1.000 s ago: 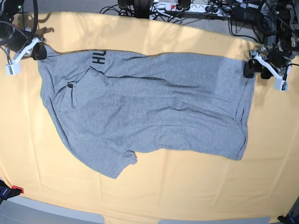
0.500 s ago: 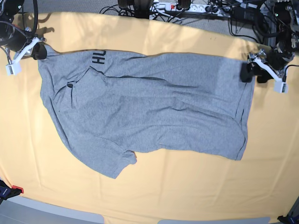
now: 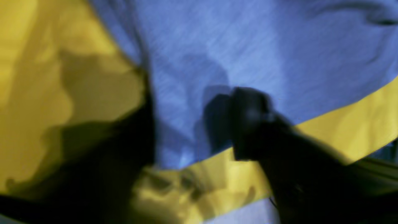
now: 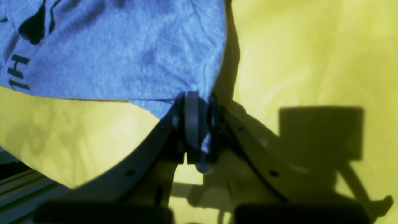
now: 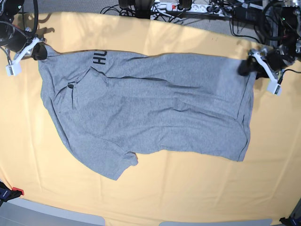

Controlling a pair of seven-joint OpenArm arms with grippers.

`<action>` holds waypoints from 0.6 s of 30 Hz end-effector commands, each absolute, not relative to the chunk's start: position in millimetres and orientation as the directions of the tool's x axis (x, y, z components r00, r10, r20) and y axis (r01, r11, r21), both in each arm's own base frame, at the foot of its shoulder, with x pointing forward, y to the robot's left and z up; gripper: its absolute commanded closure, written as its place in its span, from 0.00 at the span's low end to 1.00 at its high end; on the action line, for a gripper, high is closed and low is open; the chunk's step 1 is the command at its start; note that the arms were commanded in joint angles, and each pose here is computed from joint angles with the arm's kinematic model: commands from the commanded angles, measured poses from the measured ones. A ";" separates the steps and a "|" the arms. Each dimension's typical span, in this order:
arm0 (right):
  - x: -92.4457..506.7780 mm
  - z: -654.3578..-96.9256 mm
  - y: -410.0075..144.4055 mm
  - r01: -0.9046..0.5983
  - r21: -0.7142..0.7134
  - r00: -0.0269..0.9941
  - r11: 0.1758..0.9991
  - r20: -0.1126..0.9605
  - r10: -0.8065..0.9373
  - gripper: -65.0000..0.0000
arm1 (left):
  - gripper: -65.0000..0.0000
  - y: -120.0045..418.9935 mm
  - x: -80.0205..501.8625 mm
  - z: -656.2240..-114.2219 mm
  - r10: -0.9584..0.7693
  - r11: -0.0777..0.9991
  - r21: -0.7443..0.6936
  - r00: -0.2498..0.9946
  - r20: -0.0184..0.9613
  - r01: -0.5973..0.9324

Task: Layout the t-shirt on the table in an organized manner, then fold the t-shirt properly
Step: 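Regrasp the shoulder corner with the left gripper, holding with the right, then lift the shoulder edge with both grippers and lay it flat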

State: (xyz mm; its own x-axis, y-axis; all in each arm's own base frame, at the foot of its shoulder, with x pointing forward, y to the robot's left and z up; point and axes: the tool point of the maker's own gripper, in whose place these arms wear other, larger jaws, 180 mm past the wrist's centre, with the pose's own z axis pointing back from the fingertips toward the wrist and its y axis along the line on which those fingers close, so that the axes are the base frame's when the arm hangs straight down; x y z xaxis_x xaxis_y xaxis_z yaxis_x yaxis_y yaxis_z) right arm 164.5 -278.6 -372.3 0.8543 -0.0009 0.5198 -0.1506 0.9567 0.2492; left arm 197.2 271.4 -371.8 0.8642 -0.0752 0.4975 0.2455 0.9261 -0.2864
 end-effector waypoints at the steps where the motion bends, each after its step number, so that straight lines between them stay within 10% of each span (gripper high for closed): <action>1: 168.7 -364.1 -282.3 -0.170 0.233 0.841 0.958 0.541 0.017 1.00 | 0.85 293.9 186.2 -375.9 -0.121 0.950 -0.213 0.897 0.424 0.229; 3: 168.7 -364.1 -282.3 -0.170 0.233 0.841 0.958 0.540 0.017 1.00 | 1.00 308.4 195.2 -365.1 -0.114 0.961 -0.176 0.888 0.446 0.212; 18: 159.4 -337.5 -282.1 -0.287 0.215 0.846 0.934 0.513 0.142 1.00 | 1.00 316.2 240.9 -290.8 -0.144 0.922 -0.198 0.768 0.624 0.334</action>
State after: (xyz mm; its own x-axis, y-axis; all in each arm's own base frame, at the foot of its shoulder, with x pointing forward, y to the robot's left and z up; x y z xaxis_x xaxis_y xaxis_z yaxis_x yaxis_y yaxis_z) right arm 153.0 -277.4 -347.6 0.8651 0.1203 0.4869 -0.2661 0.9330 0.2422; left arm 231.7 310.8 -306.0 0.7963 -0.1267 0.5915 0.3175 0.9198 -0.2304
